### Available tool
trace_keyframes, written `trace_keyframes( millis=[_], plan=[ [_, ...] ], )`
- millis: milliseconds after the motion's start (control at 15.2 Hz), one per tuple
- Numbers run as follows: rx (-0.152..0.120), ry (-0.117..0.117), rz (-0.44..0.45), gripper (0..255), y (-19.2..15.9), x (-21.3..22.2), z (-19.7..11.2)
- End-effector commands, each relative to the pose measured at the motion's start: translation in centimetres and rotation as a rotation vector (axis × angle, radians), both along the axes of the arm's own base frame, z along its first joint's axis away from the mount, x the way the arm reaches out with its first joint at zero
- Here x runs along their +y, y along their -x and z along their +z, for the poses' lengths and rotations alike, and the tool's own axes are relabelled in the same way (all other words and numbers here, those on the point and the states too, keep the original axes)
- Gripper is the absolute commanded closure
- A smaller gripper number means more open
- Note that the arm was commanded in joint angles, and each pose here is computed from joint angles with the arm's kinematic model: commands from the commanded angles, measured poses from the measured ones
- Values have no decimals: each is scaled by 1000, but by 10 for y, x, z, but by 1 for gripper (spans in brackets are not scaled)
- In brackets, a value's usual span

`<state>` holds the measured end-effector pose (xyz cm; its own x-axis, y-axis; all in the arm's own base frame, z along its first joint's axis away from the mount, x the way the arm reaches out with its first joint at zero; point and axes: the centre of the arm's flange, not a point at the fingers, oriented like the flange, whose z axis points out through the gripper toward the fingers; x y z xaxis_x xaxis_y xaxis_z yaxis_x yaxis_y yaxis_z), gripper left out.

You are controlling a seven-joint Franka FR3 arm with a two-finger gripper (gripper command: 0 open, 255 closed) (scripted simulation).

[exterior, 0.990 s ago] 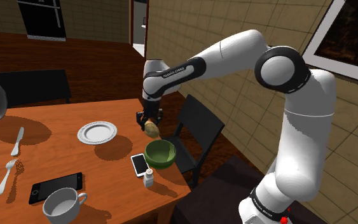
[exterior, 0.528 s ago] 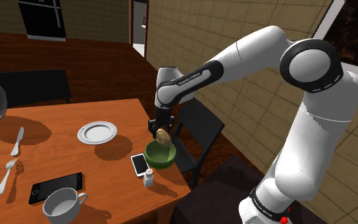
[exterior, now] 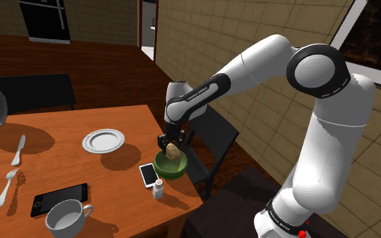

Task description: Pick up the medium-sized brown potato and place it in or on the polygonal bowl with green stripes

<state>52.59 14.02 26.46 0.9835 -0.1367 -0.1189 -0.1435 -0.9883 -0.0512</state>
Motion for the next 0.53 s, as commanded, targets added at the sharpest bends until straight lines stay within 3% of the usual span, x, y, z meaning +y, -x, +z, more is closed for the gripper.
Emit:
trace_keyframes(
  millis=[0,462],
  plan=[
    [-1,0,0,255,0,0,-10],
    [-1,0,0,255,0,0,-17]
  ],
)
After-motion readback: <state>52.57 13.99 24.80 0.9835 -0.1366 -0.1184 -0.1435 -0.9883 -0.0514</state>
